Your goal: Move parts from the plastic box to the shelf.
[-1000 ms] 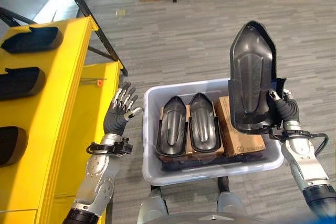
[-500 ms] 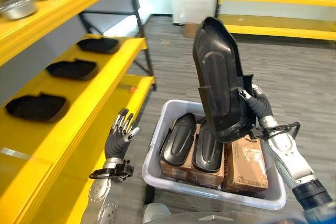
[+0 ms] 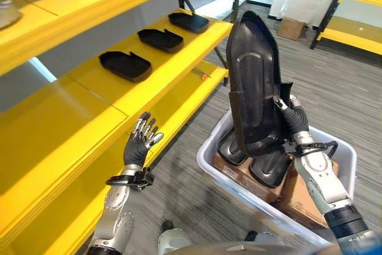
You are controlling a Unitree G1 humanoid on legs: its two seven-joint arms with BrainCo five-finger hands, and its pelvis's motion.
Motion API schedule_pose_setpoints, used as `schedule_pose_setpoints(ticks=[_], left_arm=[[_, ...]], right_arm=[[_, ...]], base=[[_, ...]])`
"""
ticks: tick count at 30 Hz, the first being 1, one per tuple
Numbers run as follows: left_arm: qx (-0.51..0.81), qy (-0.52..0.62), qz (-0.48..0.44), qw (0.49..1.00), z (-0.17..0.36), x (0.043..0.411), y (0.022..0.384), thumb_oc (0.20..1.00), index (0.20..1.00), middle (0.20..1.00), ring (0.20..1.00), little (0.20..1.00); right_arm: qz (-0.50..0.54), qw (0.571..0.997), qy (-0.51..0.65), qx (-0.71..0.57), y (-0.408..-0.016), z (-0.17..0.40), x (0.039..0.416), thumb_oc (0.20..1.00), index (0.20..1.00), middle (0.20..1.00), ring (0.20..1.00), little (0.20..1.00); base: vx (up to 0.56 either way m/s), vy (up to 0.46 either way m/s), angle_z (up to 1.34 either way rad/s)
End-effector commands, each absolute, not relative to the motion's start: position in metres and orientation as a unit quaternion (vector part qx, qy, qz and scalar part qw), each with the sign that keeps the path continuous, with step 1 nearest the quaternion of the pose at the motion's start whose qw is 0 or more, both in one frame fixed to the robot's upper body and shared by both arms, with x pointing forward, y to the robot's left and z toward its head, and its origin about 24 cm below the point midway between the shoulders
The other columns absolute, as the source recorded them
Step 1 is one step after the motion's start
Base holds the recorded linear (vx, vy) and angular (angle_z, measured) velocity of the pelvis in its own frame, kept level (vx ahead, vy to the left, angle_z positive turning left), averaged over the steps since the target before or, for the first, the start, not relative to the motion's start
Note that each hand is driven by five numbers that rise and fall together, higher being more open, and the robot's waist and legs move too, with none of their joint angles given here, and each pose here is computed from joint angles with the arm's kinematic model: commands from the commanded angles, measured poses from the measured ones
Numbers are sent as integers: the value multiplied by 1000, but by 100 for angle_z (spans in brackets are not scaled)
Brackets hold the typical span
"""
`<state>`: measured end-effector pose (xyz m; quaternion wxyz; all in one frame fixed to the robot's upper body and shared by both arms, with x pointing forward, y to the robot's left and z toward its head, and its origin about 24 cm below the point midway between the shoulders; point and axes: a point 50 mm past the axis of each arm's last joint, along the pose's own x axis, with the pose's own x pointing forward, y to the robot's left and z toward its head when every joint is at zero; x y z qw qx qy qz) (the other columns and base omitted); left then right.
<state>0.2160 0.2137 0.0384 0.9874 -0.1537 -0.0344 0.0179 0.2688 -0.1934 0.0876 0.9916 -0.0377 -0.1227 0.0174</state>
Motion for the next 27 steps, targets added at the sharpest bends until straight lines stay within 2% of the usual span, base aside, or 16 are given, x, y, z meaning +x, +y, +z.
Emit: schedule_pose_setpoints(ticks=[1,7,20,27], left_arm=[[-125,-103,10,987,66,216,220,1000,1000,1000,1000,1000],[-107,-108,15,988,69,217,225,1000,1000,1000,1000,1000],[-55,-138,32,988,85,224,234,1000,1000,1000,1000,1000],[-55,-115,7,992,76,228,224,1000,1000,1000,1000,1000]], right_arm=[[7,975,-222,-30,-199,129,267,200,200,200,200,200],[8,977,-213,-18,-197,123,262,200,200,200,200,200],[46,975,-214,28,-164,124,271,200,200,200,200,200],[48,979,-188,57,-175,111,258,200,200,200,200,200]], base=[[51,161,35],[62,242,21],[32,230,38],[131,183,64]])
